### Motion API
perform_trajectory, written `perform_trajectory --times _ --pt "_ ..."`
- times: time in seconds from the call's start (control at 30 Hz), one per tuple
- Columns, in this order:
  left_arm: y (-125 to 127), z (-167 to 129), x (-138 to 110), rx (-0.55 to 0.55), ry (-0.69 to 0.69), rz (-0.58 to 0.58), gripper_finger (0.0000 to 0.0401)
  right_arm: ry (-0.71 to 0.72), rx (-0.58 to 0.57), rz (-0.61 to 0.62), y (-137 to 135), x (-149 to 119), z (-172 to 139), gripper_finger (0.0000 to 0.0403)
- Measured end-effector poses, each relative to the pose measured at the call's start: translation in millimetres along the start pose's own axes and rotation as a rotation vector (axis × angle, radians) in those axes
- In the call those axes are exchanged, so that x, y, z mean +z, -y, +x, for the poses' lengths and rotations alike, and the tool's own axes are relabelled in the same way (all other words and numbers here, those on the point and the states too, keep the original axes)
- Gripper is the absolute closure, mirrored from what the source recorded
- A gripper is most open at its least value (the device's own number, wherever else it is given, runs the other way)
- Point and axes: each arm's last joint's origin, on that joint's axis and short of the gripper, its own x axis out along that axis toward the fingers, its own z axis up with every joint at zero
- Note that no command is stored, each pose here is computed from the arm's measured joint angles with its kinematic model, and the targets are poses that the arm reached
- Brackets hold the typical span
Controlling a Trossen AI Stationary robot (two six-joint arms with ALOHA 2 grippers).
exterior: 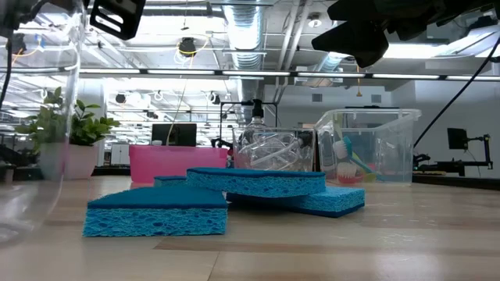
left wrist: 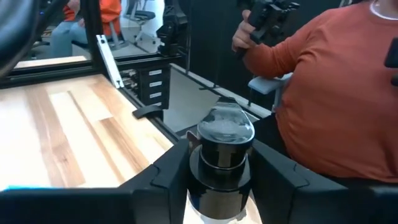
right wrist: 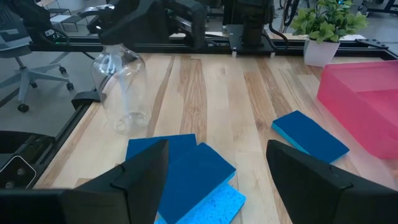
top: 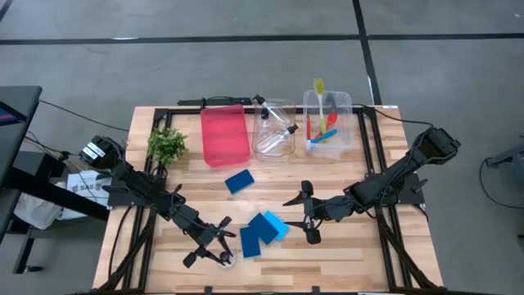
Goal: Pick & Place Kitchen Sink Supplies
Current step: Put the soap dispenser into the left transparent bin
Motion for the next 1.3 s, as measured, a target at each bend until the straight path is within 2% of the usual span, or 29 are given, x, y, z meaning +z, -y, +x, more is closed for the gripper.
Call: perform_trajectory --times 0.2,0.33,0.5,0.77,0.97,1.13,1.3 --pt "0 0 0 -0.005 0.003 0.006 0.0267 0.0 0.0 0.0 0 0 0 0.0138" --pt "0 0 2 -0.004 0.019 0.045 0.0254 0.0 0.0 0.0 0 0 0 0.0138" --pt "0 -1 4 -0.002 0.034 0.057 0.0266 0.004 0.001 0.002 0 0 0 0.0138" --pt "1 -13 27 0.044 0.129 0.095 0.0262 0.033 0.005 0.016 -2 11 1 0.0138" --pt "-7 -32 53 0.254 0.232 0.16 0.0262 0.085 0.013 0.026 -2 34 -6 0.0138" --pt "-31 -52 69 0.504 0.28 0.204 0.0261 0.1 0.004 -0.009 8 58 -32 0.0138" --pt "-73 -78 80 0.696 0.327 0.242 0.0262 0.08 -0.198 -0.046 36 72 -69 0.0138"
